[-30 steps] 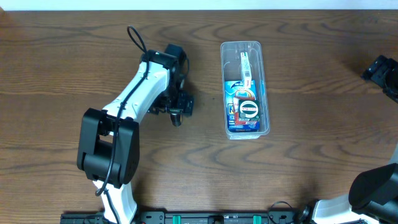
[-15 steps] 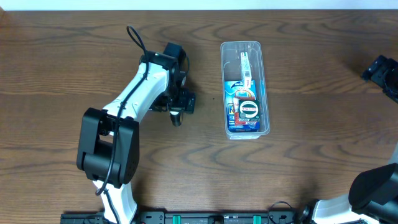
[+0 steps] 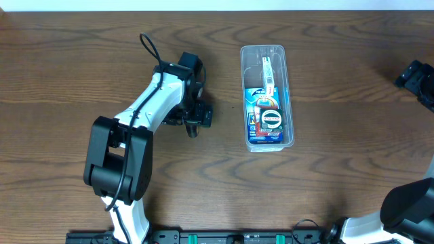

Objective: Pack container
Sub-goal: 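Lower the left gripper around the bottle cap and grasp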

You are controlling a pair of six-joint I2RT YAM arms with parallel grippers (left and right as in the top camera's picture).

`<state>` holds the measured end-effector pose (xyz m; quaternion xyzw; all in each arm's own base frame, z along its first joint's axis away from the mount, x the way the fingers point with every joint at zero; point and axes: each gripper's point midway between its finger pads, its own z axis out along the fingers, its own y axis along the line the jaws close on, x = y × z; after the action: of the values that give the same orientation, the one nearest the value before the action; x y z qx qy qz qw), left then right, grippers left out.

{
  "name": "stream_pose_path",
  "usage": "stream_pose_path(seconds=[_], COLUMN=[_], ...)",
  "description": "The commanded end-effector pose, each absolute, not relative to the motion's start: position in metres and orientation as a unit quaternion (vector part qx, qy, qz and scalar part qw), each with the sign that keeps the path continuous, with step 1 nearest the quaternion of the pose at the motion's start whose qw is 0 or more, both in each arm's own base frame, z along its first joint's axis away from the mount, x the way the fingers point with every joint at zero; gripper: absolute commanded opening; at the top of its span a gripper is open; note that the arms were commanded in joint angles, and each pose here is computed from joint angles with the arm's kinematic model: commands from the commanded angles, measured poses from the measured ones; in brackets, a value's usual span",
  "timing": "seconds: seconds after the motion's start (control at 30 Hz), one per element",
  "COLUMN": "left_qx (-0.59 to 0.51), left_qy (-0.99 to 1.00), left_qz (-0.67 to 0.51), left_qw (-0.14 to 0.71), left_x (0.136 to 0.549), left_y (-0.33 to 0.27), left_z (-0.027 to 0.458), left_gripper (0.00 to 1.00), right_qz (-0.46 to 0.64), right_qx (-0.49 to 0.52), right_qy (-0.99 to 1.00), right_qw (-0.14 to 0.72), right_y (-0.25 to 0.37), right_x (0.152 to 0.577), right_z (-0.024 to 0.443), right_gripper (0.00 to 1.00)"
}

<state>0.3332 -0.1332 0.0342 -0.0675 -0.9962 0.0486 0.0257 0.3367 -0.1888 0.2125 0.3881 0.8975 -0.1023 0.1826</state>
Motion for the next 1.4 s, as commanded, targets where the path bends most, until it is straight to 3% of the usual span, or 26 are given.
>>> stream_pose_path(seconds=[0.0,0.3,0.77,0.93,1.03,1.37], left_qx=[-0.074,-0.073,-0.072,-0.071,-0.071,-0.073], left_qy=[-0.996,-0.995,-0.995,-0.994,-0.994,-0.995], left_qz=[0.052,0.047,0.043,0.041,0.041,0.046], left_qw=[0.023,0.044,0.061,0.067,0.067,0.049], left_x=[0.334,0.324,0.316,0.313,0.313,0.322], left_y=[-0.133,-0.13,-0.127,-0.126,-0.126,-0.129], left_z=[0.033,0.033,0.034,0.034,0.034,0.033], left_gripper=[0.98,1.0,0.65,0.64,0.58,0.58], right_qz=[-0.109,-0.109,-0.109,-0.109,-0.109,-0.109], right_qx=[0.388,0.388,0.388,0.388,0.388,0.388], right_qy=[0.896,0.896,0.896,0.896,0.896,0.896], right_qw=[0.186,0.186,0.186,0.186,0.186,0.186], right_y=[-0.192,-0.192,-0.192,-0.192,-0.192,-0.192], right_x=[0.334,0.334,0.334,0.334,0.334,0.334], right_z=[0.216,0.216,0.216,0.216,0.216,0.216], right_gripper=[0.99,0.99,0.99,0.99,0.99,0.99])
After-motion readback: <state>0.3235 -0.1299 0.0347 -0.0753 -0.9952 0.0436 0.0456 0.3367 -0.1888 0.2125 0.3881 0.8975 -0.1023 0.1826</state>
